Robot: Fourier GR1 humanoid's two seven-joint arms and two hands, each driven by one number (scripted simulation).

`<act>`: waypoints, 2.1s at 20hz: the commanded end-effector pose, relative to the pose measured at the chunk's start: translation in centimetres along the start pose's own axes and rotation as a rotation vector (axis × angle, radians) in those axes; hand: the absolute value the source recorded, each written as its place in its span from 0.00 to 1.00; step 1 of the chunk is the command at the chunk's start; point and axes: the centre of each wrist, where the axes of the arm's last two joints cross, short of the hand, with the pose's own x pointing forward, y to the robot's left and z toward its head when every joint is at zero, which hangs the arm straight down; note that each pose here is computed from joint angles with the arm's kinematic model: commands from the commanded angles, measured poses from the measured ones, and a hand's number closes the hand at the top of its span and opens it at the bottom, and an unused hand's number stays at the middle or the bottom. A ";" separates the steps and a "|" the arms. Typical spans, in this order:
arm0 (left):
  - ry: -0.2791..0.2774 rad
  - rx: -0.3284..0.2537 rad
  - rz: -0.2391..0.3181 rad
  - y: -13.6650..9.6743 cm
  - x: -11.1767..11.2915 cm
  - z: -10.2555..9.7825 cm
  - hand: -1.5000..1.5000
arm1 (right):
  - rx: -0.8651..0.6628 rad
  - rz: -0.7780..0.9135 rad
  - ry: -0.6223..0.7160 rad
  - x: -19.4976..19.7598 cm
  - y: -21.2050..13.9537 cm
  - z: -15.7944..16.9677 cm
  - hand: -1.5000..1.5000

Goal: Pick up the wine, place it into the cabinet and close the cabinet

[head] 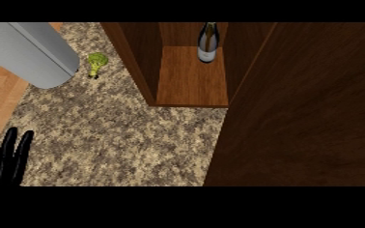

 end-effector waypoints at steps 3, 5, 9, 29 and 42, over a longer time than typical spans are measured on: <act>0.012 -0.011 -0.020 2.6 2.6 1.9 0.00 | -0.017 0.102 -0.068 2.8 3.0 -2.0 1.00; -0.015 0.000 -0.031 4.0 3.4 1.9 0.00 | -0.028 0.121 -0.074 3.2 4.0 -2.5 1.00; -0.038 -0.029 -0.030 5.7 4.3 0.7 0.00 | -0.029 0.219 -0.096 3.7 5.4 -5.9 1.00; -0.002 -0.073 -0.017 9.0 6.2 0.8 0.00 | -0.239 0.317 -0.044 2.5 -2.1 -21.8 1.00; 0.069 -0.099 0.025 5.2 4.2 -0.7 0.00 | -0.327 0.357 -0.032 2.8 -11.3 -23.8 1.00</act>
